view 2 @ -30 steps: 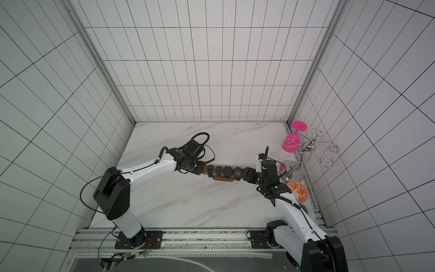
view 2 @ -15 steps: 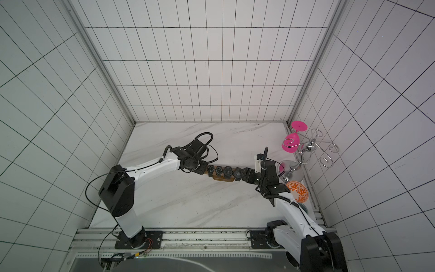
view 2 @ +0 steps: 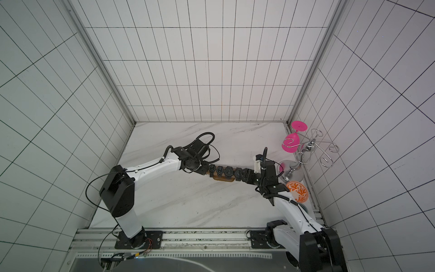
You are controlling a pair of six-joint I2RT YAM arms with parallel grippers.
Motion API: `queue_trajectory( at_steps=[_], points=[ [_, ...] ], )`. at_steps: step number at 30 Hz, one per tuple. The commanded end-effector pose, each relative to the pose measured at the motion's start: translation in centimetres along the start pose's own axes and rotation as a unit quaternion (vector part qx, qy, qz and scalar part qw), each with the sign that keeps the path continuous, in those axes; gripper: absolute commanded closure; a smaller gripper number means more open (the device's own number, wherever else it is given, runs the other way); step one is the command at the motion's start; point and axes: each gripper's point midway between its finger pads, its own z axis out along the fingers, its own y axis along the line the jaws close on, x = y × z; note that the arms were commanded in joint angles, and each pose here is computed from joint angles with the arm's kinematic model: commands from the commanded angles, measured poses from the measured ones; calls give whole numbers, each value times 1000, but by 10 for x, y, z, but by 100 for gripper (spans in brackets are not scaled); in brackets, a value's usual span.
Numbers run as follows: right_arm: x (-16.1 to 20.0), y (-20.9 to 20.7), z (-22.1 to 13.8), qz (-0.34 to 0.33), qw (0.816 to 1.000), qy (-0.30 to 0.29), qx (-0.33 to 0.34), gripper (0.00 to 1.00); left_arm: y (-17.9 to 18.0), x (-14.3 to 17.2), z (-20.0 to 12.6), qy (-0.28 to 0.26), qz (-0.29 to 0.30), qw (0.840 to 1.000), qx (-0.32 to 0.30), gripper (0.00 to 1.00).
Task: Place watch on stand
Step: Place the watch on the stand, then reset both arms
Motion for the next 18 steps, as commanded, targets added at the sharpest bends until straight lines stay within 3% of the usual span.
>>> queue_trajectory(
  at_steps=[1, 7, 18],
  points=[
    [15, -8, 2, 9, 1000, 9, 2, 36, -9, -13, -6, -19, -1, 1000, 17, 56],
    [14, -9, 1, 7, 1000, 6, 5, 36, -12, -15, -5, -22, 2, 999, 25, 62],
    [11, -10, -1, 3, 1000, 2, 12, 36, -19, -21, -8, -28, 10, 999, 37, 63]
  ],
)
